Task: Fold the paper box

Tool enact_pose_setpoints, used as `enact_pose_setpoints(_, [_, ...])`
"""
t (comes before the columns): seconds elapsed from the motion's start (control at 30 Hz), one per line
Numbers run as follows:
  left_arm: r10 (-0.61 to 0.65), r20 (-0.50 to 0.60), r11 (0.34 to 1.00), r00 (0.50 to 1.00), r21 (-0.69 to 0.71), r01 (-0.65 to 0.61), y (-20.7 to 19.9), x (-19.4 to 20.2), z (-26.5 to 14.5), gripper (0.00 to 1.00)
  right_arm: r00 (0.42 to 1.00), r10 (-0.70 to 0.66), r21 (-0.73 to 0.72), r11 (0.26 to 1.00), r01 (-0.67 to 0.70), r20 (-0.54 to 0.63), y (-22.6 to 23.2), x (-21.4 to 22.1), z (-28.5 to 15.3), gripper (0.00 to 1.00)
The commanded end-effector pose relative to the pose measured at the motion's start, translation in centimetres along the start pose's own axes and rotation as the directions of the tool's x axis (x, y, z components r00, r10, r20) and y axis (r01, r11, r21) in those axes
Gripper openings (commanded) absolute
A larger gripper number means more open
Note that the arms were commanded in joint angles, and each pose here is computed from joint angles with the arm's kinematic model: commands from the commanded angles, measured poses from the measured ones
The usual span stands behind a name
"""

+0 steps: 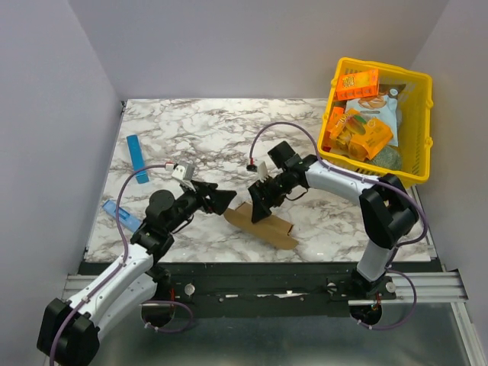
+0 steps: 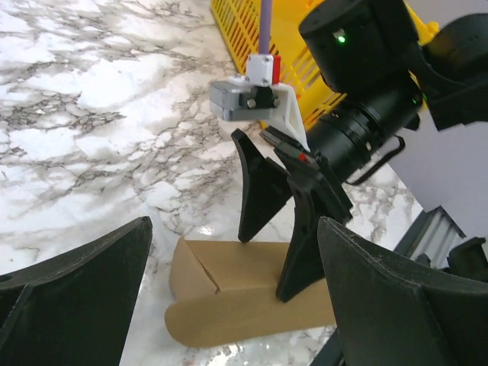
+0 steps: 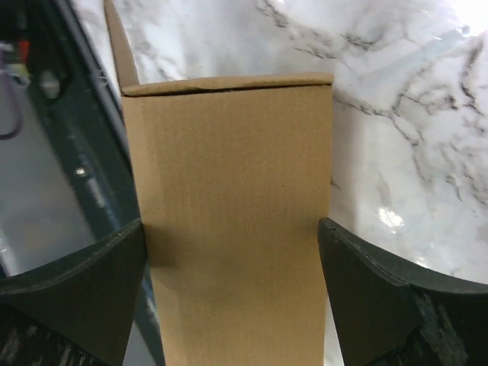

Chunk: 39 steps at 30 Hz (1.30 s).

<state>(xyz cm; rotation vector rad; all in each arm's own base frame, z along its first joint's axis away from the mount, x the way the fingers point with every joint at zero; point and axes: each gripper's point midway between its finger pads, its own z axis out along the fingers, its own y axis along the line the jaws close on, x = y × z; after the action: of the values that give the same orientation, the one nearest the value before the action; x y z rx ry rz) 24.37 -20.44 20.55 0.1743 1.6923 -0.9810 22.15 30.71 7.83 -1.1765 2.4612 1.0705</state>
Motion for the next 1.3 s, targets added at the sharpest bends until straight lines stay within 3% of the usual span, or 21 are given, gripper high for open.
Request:
enact_pose_setpoints(0.0, [-0.103,-0.141,0.994,0.985,-0.054,0.097,0.5,3.2,-1.8,0.99,0.999,0.023,-0.204,0.979,-0.028,-0.024,1.9,0.0,-0.7,0.66])
enact_pose_setpoints(0.13, [-0.169,-0.217,0.986,0.961,-0.032,0.166,-0.1,5.0,-2.1,0.99,1.0,0.022,-0.335,0.942,-0.026,-0.016,2.2,-0.5,-0.9,0.66])
enact_pose_setpoints(0.27, [-0.218,-0.262,0.976,0.94,-0.061,0.21,0.4,6.6,-2.1,0.99,0.999,0.034,-0.353,0.935,-0.041,-0.028,1.2,-0.6,-0.7,0.66])
enact_pose_setpoints(0.4, [-0.193,-0.232,0.973,0.953,-0.167,0.157,2.9,7.1,-2.5,0.99,0.997,0.062,-0.306,0.949,-0.069,-0.034,-0.6,-0.3,-0.3,0.67])
enact_pose_setpoints(0.57, [-0.196,-0.218,0.973,0.956,-0.168,0.161,3.9,9.0,-3.1,0.99,0.997,0.023,-0.119,0.993,-0.014,0.072,-1.6,-1.9,-2.2,0.94])
enact_pose_setpoints(0.67, [-0.185,-0.213,0.974,0.959,-0.17,0.15,4.6,10.2,-3.7,0.99,0.988,0.033,0.034,0.999,-0.038,0.148,-2.2,-2.8,-4.2,0.98])
enact_pose_setpoints(0.73, [-0.186,-0.196,0.97,0.963,-0.194,0.148,5.5,11.1,-4.3,0.99,0.975,0.108,0.149,0.979,-0.139,0.196,-3.1,-2.8,-5.5,0.98])
enact_pose_setpoints(0.93, [-0.171,-0.137,0.968,0.976,-0.209,0.141,6.2,10.5,-4.5,0.99,0.929,0.192,0.174,0.951,-0.256,0.316,0.2,1.2,-7.5,0.97])
enact_pose_setpoints(1.27, [-0.188,-0.167,0.968,0.968,-0.196,0.155,5.8,10.7,-4.1,0.99,0.92,0.316,0.079,0.937,-0.341,0.231,7.0,11.3,-4.1,0.94])
